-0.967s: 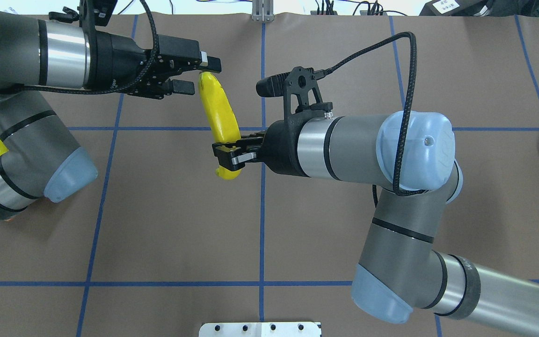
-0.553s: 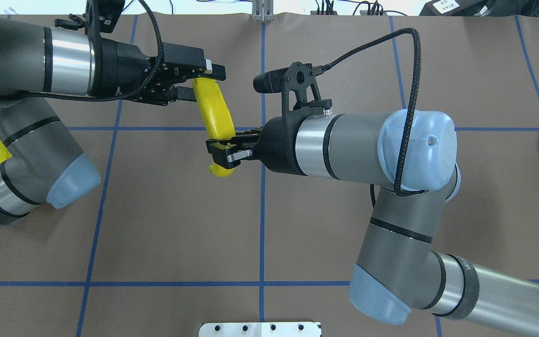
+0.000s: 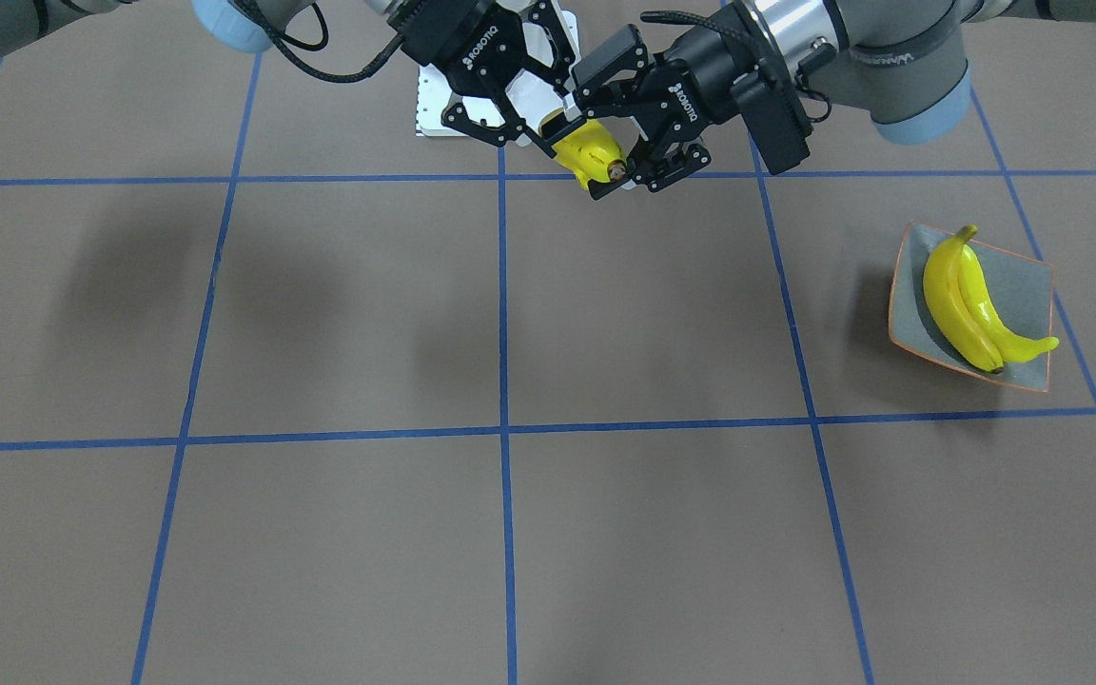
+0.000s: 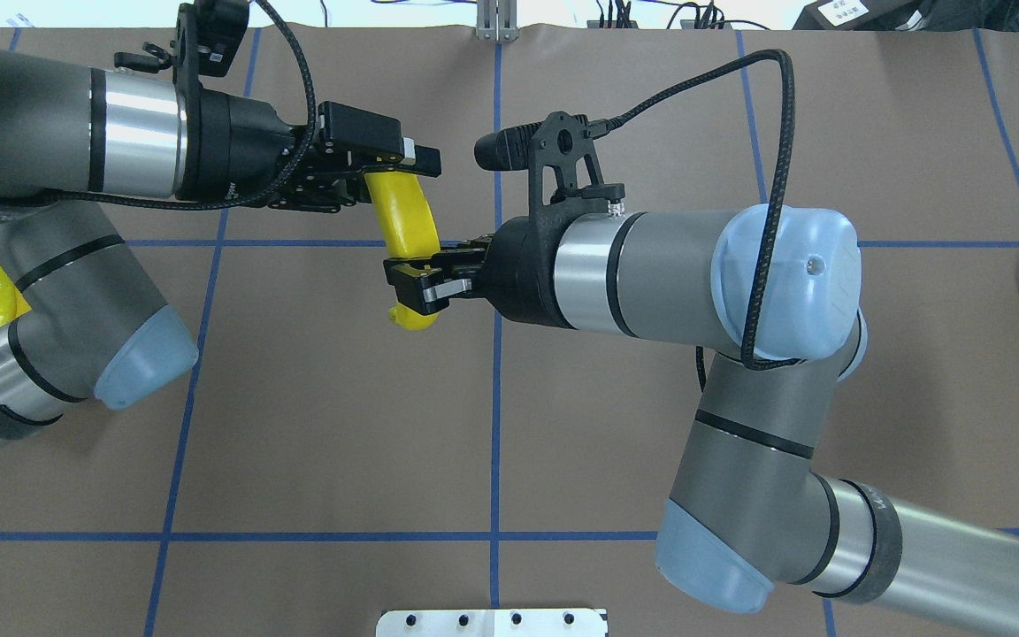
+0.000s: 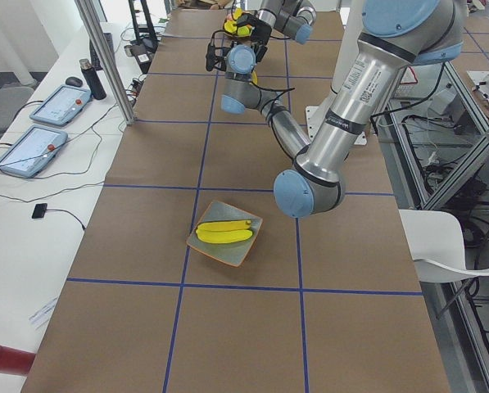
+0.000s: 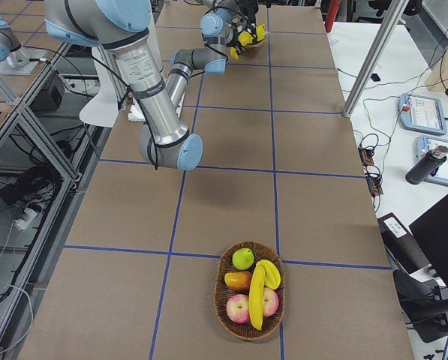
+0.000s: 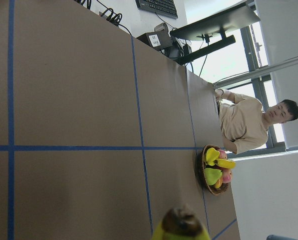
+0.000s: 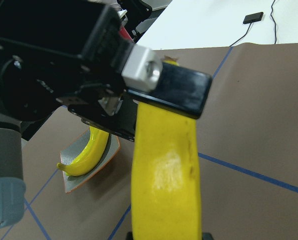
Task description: Transfer all bananas from basket to plate
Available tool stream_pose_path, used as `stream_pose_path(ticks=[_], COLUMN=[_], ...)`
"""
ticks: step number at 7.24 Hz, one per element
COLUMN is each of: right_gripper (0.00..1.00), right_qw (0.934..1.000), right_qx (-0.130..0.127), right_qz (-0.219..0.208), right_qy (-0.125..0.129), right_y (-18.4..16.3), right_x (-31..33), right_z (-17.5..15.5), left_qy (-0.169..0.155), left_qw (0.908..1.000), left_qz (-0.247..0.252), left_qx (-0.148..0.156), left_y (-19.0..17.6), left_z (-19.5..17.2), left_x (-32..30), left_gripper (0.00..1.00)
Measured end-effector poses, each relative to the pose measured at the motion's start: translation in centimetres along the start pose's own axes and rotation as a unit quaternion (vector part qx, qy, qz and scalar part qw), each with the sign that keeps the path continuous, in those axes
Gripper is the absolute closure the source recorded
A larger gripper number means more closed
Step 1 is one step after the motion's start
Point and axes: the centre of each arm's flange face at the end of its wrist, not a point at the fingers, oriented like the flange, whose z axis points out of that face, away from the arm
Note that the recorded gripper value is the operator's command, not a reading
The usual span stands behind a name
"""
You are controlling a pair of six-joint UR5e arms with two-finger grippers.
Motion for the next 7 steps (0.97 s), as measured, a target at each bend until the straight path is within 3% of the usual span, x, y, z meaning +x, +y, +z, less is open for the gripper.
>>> stream_pose_path(ticks=[1,2,3,4,5,7], right_gripper=[1.00,1.00,0.91,0.17,0.00,0.00], right_qw=[1.0000,1.0000,1.0000,1.0000,0.9999,0.9985], right_qx=[0.000,0.000,0.000,0.001,0.001,0.002], right_qz=[0.000,0.000,0.000,0.001,0.011,0.054], right_qy=[0.000,-0.001,-0.001,-0.002,-0.002,-0.004], right_y=[-0.01,-0.01,0.01,0.01,-0.01,-0.12], right_x=[-0.02,-0.04,-0.04,-0.04,-0.09,-0.26], right_z=[-0.01,-0.04,-0.06,-0.07,-0.11,-0.39], left_qy=[0.001,0.001,0.001,0.002,0.002,0.003], left_qw=[1.0000,1.0000,1.0000,1.0000,1.0000,1.0000], left_qz=[0.000,0.000,0.000,0.000,-0.001,-0.006], left_qx=[-0.001,-0.001,-0.001,-0.002,-0.003,-0.003], left_y=[0.09,0.15,0.23,0.31,0.39,0.48], left_z=[0.02,-0.04,-0.12,-0.20,-0.26,-0.28], left_x=[0.03,-0.01,-0.08,-0.09,-0.05,-0.01], left_gripper=[1.00,1.00,1.00,1.00,1.00,1.00])
